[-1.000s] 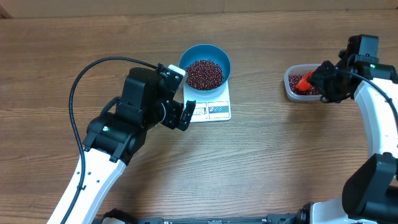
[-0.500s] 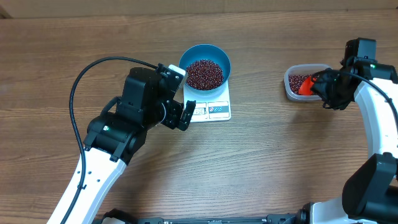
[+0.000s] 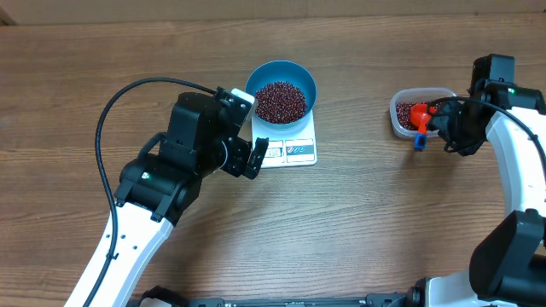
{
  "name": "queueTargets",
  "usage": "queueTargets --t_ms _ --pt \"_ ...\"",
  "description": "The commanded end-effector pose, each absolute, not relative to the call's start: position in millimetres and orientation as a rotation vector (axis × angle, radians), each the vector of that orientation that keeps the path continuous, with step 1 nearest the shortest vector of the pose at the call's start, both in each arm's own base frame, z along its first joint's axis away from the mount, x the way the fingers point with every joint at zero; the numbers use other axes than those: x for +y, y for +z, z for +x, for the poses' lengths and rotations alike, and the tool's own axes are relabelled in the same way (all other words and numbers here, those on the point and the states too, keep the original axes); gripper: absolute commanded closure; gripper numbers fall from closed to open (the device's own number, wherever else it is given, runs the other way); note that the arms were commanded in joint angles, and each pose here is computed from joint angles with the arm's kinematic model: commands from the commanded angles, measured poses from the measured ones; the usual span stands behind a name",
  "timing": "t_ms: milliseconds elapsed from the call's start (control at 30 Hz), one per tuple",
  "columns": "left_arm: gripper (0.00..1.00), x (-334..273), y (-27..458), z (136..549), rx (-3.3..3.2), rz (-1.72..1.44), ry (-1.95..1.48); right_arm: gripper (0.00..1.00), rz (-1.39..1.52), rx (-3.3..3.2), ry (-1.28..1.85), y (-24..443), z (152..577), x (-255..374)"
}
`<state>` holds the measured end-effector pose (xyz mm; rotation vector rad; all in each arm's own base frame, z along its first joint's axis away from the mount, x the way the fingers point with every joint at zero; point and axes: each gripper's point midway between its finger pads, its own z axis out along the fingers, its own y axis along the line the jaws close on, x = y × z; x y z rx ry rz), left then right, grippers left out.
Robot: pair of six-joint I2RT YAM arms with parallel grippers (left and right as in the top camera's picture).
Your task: Scoop item into bowl and weigh 150g on scale
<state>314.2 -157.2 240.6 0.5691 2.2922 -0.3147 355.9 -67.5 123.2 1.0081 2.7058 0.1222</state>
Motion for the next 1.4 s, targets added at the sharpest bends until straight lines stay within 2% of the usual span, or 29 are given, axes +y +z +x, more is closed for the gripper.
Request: queueTargets --t_ms 0,133,333,400,500,1000,1367 --pt "0.0 -158 239 314 2.29 0.593 -0.319 0.37 0.937 2.69 0.107 130 359 -71" --pt "0.0 -158 239 314 2.29 0.593 -0.319 0.23 0.68 2.741 0.129 133 365 -64" --pt "0.0 -158 239 314 2.29 0.593 -0.319 0.09 0.436 2.789 0.093 141 364 -64" --pt "0.0 -158 239 314 2.29 0.593 -0.319 0.0 0.358 2.792 0.079 145 365 -64" --pt "0.01 -158 239 314 2.29 0.593 -0.319 0.0 0.26 2.783 0.06 151 367 -64" --pt "0.0 -158 239 314 2.29 0.593 -0.319 0.0 0.151 2.695 0.038 195 362 -61" --pt "0.0 -158 239 314 2.29 0.593 -0.319 0.0 0.15 2.677 0.035 203 359 -60"
